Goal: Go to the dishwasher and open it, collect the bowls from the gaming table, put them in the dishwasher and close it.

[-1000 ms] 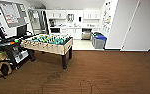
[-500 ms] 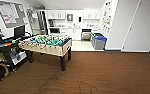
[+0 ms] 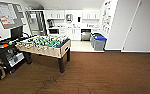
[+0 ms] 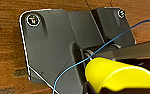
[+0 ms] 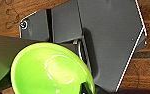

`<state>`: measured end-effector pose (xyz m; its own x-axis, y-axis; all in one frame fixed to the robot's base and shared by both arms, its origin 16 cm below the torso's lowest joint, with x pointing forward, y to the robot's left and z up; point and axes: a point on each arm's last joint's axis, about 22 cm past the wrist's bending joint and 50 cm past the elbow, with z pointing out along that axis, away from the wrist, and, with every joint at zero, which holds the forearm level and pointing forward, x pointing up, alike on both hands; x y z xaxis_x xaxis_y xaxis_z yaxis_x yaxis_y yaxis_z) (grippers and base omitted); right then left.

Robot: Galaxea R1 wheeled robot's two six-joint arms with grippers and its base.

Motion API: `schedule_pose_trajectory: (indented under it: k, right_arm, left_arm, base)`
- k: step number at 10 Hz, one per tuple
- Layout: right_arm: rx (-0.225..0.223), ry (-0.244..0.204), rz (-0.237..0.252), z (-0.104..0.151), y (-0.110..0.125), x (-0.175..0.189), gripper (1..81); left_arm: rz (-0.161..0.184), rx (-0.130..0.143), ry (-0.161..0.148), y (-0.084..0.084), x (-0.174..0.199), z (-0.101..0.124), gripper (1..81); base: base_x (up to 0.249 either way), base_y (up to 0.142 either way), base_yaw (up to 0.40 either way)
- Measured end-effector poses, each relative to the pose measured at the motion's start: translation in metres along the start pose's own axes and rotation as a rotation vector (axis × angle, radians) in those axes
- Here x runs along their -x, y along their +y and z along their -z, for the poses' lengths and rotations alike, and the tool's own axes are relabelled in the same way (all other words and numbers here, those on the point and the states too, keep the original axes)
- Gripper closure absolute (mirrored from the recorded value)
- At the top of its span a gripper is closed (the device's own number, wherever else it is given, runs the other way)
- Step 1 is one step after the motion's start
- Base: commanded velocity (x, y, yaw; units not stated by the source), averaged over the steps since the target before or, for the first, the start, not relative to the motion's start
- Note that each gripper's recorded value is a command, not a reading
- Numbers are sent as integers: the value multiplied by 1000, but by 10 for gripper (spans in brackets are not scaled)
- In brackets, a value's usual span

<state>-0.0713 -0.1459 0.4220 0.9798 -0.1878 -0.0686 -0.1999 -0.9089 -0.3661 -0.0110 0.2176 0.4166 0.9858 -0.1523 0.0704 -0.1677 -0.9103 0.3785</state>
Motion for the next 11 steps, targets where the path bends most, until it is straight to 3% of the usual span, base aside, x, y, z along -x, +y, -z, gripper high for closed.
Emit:
schedule_pose_trajectory:
  k: [4, 6, 8, 11]
  right_arm:
    - [-2, 2, 9, -1, -2, -2, 811]
    - [-2, -7, 8, -1, -2, 6, 811]
    - [1, 6, 15, -1, -1, -7, 811]
    - [0, -3, 10, -1, -1, 3, 811]
  left_arm:
    - [-3, -1, 8, -1, -6, 0, 811]
    - [2, -2, -7, -1, 7, 1, 811]
    - [-4, -1, 10, -1, -7, 0, 811]
    - [-1, -1, -1, -1, 2, 1, 811]
  base:
    - [121, -19, 0]
    - [117, 0, 0]
    - [116, 0, 0]
    - [117, 0, 0]
